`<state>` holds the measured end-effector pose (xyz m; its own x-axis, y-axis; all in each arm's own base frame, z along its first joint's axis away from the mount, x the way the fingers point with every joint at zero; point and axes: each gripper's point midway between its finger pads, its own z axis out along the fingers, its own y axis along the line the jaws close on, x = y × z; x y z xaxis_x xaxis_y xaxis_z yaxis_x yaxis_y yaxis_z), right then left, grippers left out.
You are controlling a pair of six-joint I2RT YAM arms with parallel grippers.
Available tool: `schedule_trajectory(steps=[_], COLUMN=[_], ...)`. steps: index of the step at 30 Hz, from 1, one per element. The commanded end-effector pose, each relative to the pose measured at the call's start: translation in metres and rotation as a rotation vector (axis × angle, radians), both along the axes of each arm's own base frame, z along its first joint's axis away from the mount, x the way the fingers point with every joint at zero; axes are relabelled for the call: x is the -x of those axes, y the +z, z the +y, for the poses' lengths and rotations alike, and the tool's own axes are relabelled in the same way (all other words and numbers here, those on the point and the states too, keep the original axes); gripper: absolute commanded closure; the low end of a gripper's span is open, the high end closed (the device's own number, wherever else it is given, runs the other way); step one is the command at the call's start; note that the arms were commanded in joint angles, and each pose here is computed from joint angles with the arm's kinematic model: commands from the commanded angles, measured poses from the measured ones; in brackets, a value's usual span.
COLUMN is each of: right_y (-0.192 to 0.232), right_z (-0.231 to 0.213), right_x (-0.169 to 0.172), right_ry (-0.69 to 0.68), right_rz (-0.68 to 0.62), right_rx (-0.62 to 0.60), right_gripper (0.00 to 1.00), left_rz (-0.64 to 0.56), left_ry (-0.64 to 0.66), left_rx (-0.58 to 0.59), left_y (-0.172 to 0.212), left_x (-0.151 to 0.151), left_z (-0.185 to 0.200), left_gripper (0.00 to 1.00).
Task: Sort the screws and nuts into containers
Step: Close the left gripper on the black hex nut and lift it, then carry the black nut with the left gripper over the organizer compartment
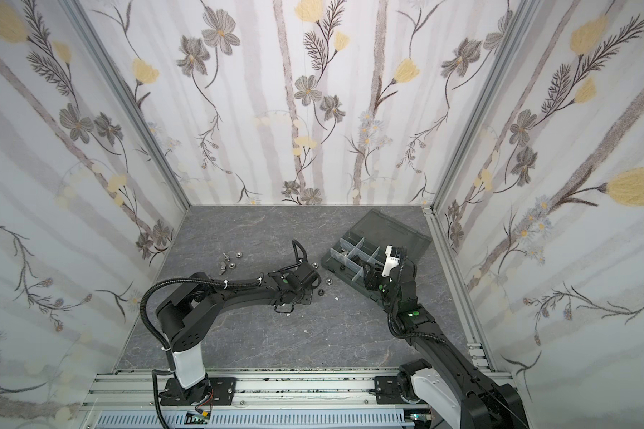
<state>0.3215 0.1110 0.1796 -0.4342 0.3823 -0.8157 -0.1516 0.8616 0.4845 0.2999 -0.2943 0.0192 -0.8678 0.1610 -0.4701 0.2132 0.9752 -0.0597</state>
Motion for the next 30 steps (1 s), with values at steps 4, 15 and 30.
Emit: schedule_trajectory(steps=[4, 15, 30], right_y=[0.008, 0.011, 0.012], right_z=[0.002, 0.001, 0.001], right_x=[-0.002, 0.000, 0.001], right_ry=[0.007, 0.003, 0.005], right_rz=[-0.031, -0.040, -0.042], right_rx=[-0.022, -0.024, -0.030], right_gripper=[0.52, 0.52, 0.52], left_rz=[-0.003, -0.011, -0.098], left_ry=[0.011, 0.001, -0.025], left_rx=[-0.016, -0.043, 0.017], left_y=[-0.003, -0.001, 0.051], left_x=[-0.005, -0.005, -0.023], left_z=[-0.002, -0.003, -0.027], left_gripper=[0.62, 0.74, 0.78])
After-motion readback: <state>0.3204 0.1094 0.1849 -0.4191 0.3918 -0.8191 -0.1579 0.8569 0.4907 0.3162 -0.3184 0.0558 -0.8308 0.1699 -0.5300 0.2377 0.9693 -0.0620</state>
